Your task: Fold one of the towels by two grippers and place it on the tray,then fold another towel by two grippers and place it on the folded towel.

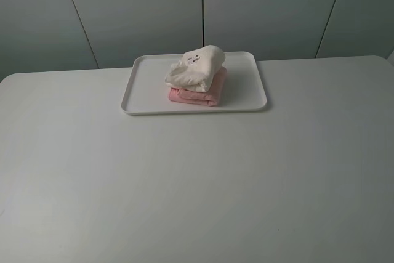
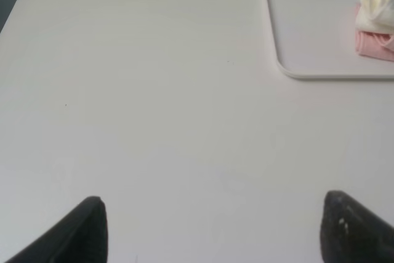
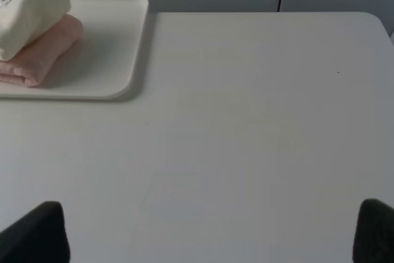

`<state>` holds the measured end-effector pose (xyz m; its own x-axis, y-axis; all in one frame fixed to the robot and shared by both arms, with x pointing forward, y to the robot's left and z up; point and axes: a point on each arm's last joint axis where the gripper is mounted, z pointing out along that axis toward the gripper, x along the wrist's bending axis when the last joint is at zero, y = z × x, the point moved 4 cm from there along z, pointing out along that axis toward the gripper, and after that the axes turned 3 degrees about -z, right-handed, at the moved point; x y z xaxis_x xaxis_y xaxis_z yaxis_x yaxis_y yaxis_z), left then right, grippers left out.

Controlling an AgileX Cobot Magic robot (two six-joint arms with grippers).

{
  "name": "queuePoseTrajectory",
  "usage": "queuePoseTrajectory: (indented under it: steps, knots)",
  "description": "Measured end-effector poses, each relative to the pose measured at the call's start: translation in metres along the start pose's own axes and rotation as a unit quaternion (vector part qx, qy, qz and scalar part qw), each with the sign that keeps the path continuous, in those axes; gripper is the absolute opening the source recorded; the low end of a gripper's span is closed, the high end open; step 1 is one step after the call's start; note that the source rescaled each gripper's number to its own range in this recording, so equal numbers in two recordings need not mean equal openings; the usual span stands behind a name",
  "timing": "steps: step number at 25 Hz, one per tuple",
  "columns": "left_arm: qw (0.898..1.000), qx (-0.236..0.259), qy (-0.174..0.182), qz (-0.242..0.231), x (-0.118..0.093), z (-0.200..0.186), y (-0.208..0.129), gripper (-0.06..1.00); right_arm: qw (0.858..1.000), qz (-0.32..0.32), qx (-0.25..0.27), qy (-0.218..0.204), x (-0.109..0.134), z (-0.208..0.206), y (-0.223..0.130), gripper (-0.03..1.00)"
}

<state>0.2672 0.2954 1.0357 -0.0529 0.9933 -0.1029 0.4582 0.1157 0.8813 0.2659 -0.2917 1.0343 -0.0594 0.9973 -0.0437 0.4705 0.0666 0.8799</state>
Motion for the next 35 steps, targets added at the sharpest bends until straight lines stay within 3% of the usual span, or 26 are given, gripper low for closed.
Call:
queuePoseTrajectory:
  steps: [35]
  knots:
    - [1.000, 0.000, 0.001, 0.001, 0.0003, 0.0000, 0.0000, 0.96, 1.000, 0.017, -0.001, 0.011, 0.0029, -0.0001, 0.0004, 1.00]
